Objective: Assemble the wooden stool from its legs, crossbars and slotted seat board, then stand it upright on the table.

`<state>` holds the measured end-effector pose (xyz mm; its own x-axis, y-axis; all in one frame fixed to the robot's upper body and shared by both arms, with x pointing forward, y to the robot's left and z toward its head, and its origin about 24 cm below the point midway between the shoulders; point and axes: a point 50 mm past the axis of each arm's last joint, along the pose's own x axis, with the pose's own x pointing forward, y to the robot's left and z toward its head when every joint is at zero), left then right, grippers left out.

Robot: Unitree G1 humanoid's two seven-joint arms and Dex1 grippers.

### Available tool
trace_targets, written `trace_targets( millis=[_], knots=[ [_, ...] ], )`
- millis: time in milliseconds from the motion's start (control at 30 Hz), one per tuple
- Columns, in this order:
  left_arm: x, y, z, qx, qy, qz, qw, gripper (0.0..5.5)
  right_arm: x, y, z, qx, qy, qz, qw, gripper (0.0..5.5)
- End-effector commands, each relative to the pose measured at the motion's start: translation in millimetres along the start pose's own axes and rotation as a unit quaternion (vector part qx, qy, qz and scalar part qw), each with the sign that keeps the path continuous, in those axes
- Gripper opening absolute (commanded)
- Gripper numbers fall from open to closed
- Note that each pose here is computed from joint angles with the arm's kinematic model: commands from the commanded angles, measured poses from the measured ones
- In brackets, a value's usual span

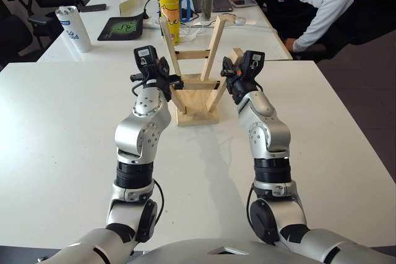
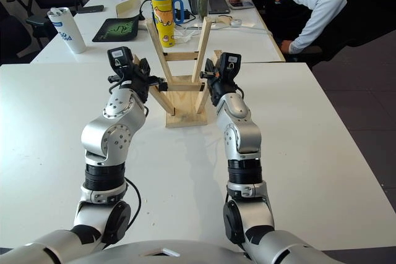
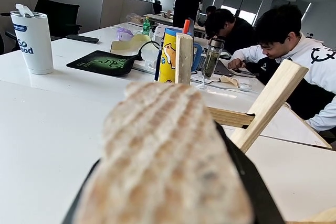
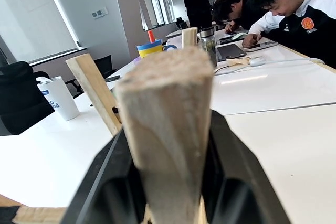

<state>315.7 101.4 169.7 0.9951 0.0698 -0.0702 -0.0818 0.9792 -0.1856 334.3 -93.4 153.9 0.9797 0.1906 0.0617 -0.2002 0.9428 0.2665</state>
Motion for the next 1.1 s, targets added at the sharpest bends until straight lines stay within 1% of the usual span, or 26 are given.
trace_targets(
  millis=[33,167,300,367,500,633,733,833,900,1033,1100],
  knots=[
    [1.4,17.4,-66.0,0.075,0.183,0.026,0.980,1.02,-1.2,6.1,4.2,-0.010,-0.013,0.018,1.000,1.03],
    [3.7,13.7,-68.4,0.090,0.199,0.015,0.976,1.02,-0.9,11.5,2.3,-0.010,-0.012,0.034,0.999,1.03],
    [4.7,3.9,-64.0,0.152,0.179,-0.015,0.972,1.02,1.7,11.6,0.0,-0.026,0.000,0.035,0.999,1.03],
    [5.3,0.0,-63.8,0.183,0.179,-0.029,0.966,1.04,3.6,14.5,0.3,-0.035,0.003,0.043,0.998,1.03],
    [6.2,-8.1,-57.5,0.250,0.150,-0.043,0.956,1.09,6.1,20.9,-2.1,-0.067,0.009,0.064,0.996,1.03],
    [8.2,-12.6,-48.3,0.245,0.139,-0.047,0.958,1.14,8.5,26.3,-1.6,-0.122,0.003,0.089,0.989,1.05],
    [11.7,-1.2,-49.1,0.245,0.144,-0.026,0.958,1.16,10.4,28.1,1.5,-0.154,-0.008,0.104,0.983,1.09],
    [11.1,15.5,-57.9,0.227,0.180,-0.025,0.957,1.21,11.1,32.0,3.3,-0.184,-0.018,0.122,0.975,1.12],
    [10.3,25.4,-61.2,0.230,0.187,-0.014,0.955,1.22,11.2,35.4,3.2,-0.189,-0.018,0.133,0.973,1.14],
    [3.8,25.4,-73.8,0.235,0.209,-0.040,0.948,1.26,9.9,39.1,-0.7,-0.183,-0.008,0.146,0.972,1.14],
    [0.7,23.6,-84.9,0.187,0.228,-0.064,0.953,1.28,9.8,39.1,-2.3,-0.171,0.001,0.148,0.974,1.14]
  ],
)
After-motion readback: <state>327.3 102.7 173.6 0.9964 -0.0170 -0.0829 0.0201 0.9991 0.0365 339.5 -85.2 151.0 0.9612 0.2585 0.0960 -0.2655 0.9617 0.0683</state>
